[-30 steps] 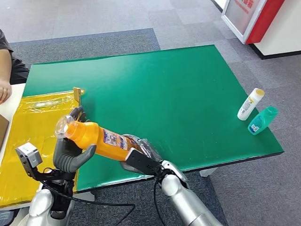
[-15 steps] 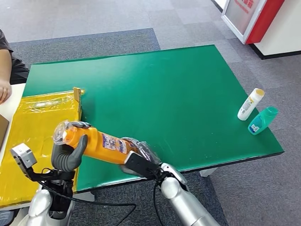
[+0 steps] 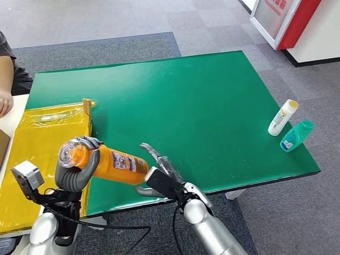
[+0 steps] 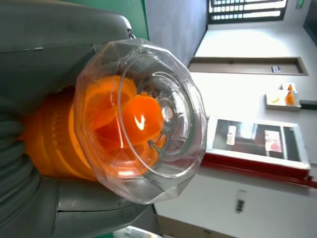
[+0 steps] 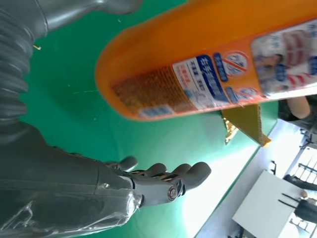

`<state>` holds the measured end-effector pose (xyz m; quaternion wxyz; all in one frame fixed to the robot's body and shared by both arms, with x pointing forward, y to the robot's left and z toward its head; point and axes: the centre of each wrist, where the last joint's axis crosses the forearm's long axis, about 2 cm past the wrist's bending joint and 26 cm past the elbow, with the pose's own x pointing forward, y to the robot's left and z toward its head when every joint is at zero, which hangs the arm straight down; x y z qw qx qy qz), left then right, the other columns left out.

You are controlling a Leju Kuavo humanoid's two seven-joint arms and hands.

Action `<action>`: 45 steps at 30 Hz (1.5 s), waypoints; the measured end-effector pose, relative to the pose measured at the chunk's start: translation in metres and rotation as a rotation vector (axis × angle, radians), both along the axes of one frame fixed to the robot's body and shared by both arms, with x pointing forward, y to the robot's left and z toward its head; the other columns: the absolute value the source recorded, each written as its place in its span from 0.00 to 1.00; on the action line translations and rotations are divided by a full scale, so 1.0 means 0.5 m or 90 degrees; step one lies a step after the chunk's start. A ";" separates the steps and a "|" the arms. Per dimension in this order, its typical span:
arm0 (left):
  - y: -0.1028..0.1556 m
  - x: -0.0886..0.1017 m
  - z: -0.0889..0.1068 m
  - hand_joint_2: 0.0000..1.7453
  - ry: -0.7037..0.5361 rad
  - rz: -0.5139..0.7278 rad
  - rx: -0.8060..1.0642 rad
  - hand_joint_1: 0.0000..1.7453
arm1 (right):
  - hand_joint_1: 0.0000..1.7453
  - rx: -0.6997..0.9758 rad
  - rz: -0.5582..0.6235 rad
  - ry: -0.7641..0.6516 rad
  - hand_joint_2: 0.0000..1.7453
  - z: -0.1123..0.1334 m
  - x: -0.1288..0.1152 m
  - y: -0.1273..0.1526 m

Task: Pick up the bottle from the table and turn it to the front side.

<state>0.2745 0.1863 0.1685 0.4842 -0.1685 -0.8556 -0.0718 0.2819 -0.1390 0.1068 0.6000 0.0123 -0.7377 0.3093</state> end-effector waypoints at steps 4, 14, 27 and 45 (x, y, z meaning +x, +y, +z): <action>0.010 0.019 0.037 1.00 -0.030 0.042 0.088 1.00 | 0.00 0.016 -0.002 -0.008 1.00 0.007 0.002 -0.004; 0.011 0.106 0.169 1.00 -0.127 0.095 0.435 1.00 | 0.00 0.053 -0.022 0.003 1.00 0.005 -0.002 -0.027; -0.020 0.189 0.149 1.00 -0.089 0.017 0.905 1.00 | 0.00 0.080 -0.065 0.022 1.00 -0.008 -0.013 -0.067; -0.004 0.189 0.015 1.00 -0.018 0.261 1.214 1.00 | 0.00 0.067 -0.059 0.039 1.00 -0.013 -0.017 -0.068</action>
